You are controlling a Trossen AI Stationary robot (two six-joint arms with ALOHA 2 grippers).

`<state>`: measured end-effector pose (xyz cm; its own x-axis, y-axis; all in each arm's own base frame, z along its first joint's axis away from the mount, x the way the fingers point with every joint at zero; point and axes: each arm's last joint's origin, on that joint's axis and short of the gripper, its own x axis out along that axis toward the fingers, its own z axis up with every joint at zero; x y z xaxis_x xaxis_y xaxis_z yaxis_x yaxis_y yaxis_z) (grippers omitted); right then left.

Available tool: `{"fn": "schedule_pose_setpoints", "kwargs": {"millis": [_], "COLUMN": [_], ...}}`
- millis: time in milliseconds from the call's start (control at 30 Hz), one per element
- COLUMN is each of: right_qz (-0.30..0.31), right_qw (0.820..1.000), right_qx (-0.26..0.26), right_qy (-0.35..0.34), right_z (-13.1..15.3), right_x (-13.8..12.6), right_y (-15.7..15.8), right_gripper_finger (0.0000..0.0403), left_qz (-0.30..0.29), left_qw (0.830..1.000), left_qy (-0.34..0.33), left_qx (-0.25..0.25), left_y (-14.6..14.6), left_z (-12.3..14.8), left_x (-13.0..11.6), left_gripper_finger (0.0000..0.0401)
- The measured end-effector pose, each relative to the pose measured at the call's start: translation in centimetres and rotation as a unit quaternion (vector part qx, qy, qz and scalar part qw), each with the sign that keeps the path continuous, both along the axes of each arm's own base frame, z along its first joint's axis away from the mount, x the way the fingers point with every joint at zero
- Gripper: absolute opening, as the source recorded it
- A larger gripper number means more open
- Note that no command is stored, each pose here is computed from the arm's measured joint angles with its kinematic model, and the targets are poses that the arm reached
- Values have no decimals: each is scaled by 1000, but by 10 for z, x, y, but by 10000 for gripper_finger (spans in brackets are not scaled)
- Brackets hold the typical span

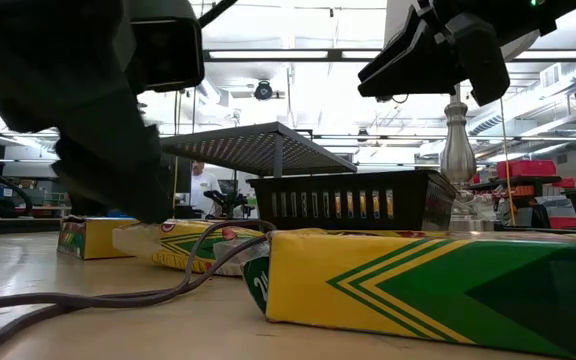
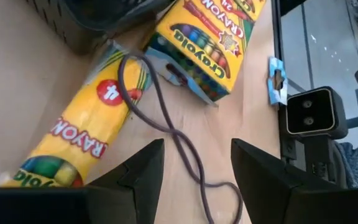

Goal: Pick & Place Office Desk Supplies
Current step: Put the black rubber band into the yellow bin

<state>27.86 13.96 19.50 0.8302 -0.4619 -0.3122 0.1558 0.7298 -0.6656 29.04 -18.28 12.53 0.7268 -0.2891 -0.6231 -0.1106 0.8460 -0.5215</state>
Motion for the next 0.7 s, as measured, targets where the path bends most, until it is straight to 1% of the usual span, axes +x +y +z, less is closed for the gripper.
{"fn": "schedule_pose_setpoints", "kwargs": {"millis": [133,233,400,533,700], "right_qz": [1,1,1,1,1], "right_qw": [1000,1000,1000,1000,1000], "right_qx": [-3,-3,-3,-3,-3], "right_qy": [2,2,2,2,2], "right_z": [0,0,0,0,0], "right_x": [0,0,0,0,0], "right_y": [0,0,0,0,0], "right_gripper_finger": [188,188,188,188,188], "left_qz": [6,11,8,2,4], "left_qw": [1000,1000,1000,1000,1000], "left_qy": [2,11,4,-20,-22], "left_qx": [3,11,10,3,3], "left_y": [1,4,7,11,13], "left_z": [-2,-10,-18,-16,-16], "left_x": [1,4,10,16,17], "left_gripper_finger": [193,193,193,193,193]}}
